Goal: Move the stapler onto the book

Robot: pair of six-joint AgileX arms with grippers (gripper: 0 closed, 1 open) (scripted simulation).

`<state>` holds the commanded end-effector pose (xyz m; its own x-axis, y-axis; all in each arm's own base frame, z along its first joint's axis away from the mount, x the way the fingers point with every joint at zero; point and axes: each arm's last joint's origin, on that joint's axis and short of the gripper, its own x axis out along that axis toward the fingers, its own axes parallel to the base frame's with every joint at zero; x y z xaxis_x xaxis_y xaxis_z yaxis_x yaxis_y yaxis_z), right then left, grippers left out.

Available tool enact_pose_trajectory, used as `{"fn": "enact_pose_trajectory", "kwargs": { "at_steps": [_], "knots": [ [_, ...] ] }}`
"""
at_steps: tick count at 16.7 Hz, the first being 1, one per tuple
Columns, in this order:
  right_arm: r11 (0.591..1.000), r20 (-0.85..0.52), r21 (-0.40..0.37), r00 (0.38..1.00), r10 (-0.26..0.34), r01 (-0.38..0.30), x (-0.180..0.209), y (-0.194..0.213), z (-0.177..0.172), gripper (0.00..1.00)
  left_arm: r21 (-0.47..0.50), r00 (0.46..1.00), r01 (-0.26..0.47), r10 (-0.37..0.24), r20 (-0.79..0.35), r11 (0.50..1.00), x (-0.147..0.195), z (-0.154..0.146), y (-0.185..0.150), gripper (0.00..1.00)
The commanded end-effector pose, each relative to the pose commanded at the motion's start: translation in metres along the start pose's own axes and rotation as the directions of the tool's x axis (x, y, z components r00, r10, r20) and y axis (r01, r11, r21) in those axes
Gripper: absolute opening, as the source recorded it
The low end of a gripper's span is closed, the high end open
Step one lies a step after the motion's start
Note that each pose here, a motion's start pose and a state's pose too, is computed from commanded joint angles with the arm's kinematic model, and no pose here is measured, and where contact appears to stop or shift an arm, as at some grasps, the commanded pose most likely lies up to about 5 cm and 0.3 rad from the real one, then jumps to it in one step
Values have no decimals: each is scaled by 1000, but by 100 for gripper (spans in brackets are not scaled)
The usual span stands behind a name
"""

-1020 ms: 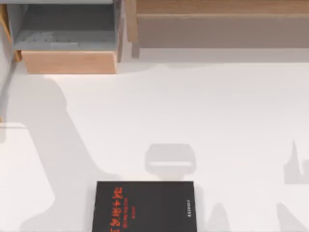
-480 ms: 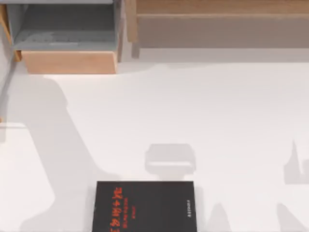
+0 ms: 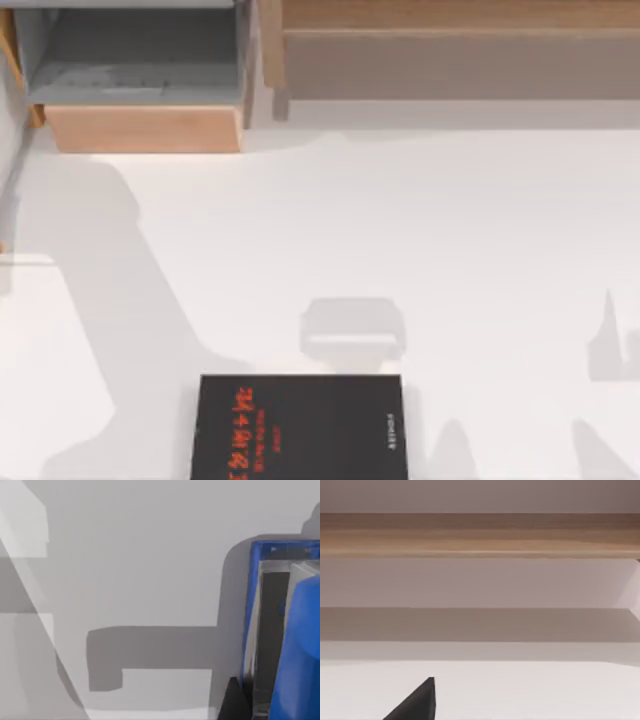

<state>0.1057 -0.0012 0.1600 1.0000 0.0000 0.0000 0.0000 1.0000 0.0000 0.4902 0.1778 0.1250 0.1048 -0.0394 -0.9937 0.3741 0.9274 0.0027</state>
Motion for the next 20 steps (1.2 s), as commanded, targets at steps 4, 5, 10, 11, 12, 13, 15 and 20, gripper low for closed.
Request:
{"fn": "enact_pose_trajectory", "kwargs": {
  "at_steps": [4,5,10,11,12,13,15,20],
  "knots": [
    [1000,0,0,1000,0,0,0,0,0,100,-8,1000,-13,13,13,1000,-11,-1,1,0],
    [1000,0,0,1000,0,0,0,0,0,100,-19,1000,-22,22,15,1000,-18,-2,0,0],
    [1000,0,0,1000,0,0,0,0,0,100,-130,995,-88,93,39,988,-81,-10,-18,0],
    [1000,0,0,1000,0,0,0,0,0,100,-150,992,-104,114,59,983,-99,-9,-28,0],
    [1000,0,0,1000,0,0,0,0,0,100,-169,988,-117,132,79,979,-116,-8,-40,0],
    [1000,0,0,1000,0,0,0,0,0,100,-188,985,-123,143,96,975,-132,-8,-53,0],
    [1000,0,0,1000,0,0,0,0,0,100,-217,983,-114,142,116,969,-155,-7,-87,0],
    [1000,0,0,1000,0,0,0,0,0,100,-258,998,-31,43,45,966,-149,2,-199,0]
  ]
}}
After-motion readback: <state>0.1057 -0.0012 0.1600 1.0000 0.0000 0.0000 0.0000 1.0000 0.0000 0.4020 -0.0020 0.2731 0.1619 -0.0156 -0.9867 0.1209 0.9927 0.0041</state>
